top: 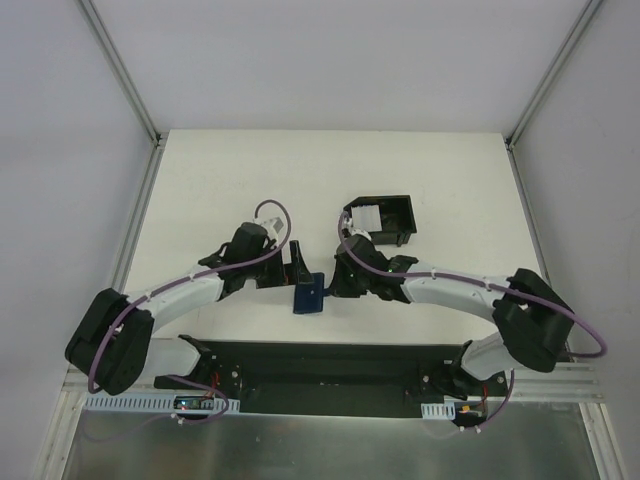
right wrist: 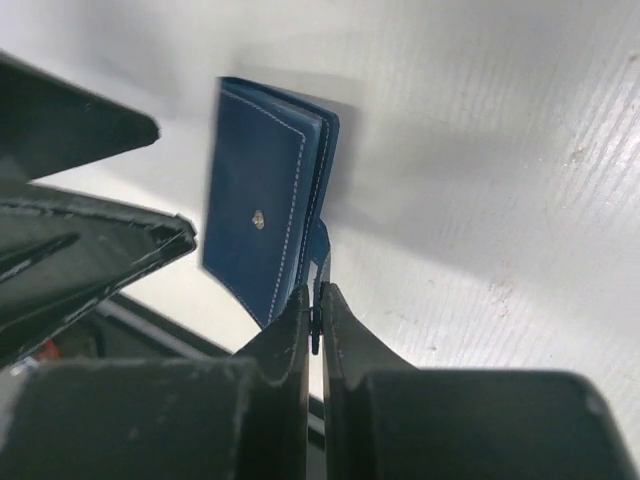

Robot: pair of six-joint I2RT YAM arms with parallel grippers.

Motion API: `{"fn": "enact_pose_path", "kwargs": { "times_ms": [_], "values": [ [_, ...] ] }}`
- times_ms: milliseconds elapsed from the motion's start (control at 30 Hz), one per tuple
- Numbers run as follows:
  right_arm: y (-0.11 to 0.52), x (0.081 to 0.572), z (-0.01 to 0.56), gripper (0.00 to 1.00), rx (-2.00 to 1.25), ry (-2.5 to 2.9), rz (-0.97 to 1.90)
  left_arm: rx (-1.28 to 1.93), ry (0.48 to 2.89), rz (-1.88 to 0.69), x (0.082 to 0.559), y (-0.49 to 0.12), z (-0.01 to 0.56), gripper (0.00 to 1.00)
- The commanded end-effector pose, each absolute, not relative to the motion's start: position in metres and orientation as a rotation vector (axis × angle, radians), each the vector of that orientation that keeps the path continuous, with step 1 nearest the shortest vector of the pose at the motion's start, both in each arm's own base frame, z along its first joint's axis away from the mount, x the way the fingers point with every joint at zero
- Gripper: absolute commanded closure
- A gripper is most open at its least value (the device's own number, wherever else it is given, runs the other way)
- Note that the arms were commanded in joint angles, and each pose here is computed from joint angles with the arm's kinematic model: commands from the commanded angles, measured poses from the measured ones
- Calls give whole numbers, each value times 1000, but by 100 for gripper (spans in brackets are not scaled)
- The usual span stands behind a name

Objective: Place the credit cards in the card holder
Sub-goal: Open the card holder at the center of the board.

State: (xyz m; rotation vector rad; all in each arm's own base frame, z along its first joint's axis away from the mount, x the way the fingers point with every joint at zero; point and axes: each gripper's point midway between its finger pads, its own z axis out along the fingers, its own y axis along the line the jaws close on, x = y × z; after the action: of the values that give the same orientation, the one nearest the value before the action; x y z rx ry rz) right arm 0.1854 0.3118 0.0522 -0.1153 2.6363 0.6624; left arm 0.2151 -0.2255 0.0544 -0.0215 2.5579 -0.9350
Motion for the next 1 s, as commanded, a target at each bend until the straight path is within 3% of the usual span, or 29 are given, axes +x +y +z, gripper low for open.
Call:
{"fn": "enact_pose_path", "kwargs": {
  "times_ms": [0,167,367,567,667,967],
  "values": [
    [317,194,115,99,-205,2483,801,49,2408,-905,233,-222,107,1],
    [320,192,142,99,-277,2462,882,-72,2245,-855,242,-202,143,1],
    [327,196,131,99,-322,2516,872,-454,2142,-812,241,-167,129,1],
    [322,193,122,99,-379,2530,862,-220,2259,-843,224,-182,98,1],
    [305,187,116,99,-385,2530,845,-113,2355,-858,218,-192,81,12],
    [238,171,71,99,-256,2597,825,0,2365,-1016,220,-221,73,15]
  ]
}}
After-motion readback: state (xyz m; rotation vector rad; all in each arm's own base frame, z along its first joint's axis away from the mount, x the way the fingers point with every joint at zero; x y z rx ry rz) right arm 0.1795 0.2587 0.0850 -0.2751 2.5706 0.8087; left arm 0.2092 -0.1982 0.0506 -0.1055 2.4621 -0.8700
